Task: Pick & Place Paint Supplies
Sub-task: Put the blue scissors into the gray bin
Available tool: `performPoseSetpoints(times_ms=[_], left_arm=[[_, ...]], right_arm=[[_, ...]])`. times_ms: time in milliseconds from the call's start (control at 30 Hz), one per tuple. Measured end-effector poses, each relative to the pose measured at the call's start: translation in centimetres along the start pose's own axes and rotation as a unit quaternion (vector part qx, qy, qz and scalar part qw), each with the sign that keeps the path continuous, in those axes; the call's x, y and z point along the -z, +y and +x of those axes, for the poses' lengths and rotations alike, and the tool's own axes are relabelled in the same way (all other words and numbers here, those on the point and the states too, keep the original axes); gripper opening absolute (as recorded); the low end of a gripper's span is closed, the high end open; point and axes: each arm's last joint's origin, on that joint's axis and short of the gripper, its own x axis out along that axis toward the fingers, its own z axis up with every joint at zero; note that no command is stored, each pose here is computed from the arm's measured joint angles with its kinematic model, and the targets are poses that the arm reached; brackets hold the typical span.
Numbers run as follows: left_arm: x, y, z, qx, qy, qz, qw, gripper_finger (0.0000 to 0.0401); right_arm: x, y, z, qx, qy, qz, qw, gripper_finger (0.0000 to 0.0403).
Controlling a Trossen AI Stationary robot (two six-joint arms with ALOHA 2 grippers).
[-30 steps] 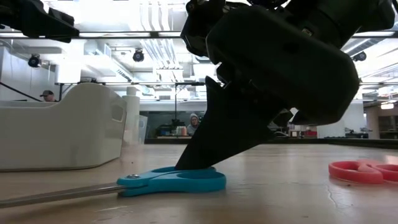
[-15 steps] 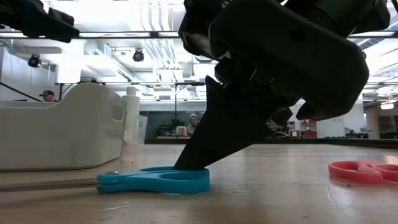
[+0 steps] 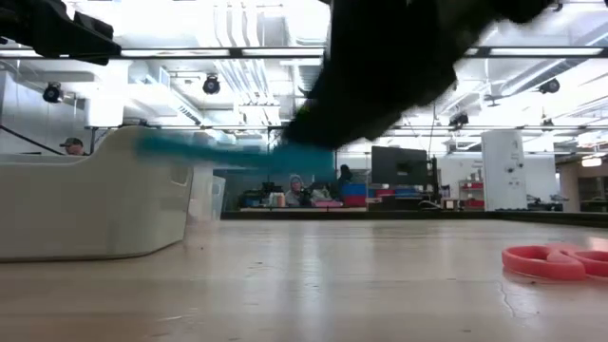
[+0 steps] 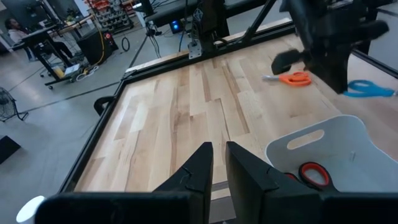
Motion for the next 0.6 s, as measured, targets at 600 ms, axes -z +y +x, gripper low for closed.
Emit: performPoseSetpoints(times_ms=[600], left_arm=[[0.0,0.0,0.0,0.000,0.001,0.000,1.000,0.0051]], right_arm=[[-8.7,-5.5,-2.7,0.009,-0.194,-0.054,0.980,0.0015]])
